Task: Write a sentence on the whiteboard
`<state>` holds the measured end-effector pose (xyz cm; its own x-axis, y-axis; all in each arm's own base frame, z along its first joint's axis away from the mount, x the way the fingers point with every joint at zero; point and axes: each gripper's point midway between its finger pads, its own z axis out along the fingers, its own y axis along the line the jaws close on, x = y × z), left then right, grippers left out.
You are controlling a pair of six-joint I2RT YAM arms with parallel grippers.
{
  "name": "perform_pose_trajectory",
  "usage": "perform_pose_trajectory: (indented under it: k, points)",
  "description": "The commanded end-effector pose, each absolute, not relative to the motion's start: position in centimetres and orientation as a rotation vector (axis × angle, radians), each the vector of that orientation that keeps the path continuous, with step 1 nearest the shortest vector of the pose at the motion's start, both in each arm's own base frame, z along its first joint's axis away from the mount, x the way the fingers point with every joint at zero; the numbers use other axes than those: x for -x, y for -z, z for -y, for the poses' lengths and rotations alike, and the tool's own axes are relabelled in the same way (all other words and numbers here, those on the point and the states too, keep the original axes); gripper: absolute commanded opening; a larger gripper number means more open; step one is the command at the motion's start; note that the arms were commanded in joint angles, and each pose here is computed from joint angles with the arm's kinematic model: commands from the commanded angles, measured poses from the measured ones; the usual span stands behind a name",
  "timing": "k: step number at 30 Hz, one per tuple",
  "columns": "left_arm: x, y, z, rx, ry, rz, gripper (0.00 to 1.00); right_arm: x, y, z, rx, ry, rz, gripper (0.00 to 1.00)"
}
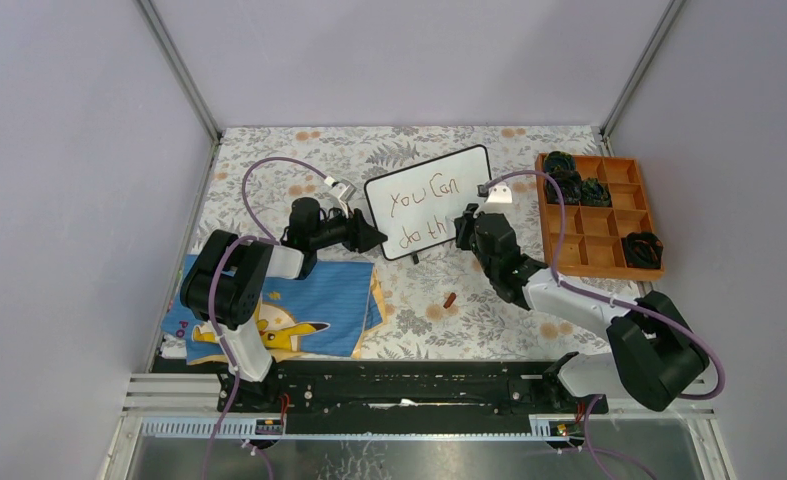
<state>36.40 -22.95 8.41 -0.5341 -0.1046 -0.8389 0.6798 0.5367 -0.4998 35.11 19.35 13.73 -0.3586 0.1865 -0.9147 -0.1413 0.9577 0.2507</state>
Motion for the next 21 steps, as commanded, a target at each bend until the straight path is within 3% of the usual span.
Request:
perform_pose_trajectory:
  k: [1, 21]
  points:
    - [-36.7, -9.0, 22.9, -0.489, 1.067, -1.834, 0.55, -37.0, -17.2, -19.5, -0.100, -0.358, -1.800, 0.00]
    - [-36.8, -9.1, 22.9, -0.490, 1.061, -1.832, 0.55, -36.6, -15.9, -19.1, -0.098, -0.334, -1.830, 0.00]
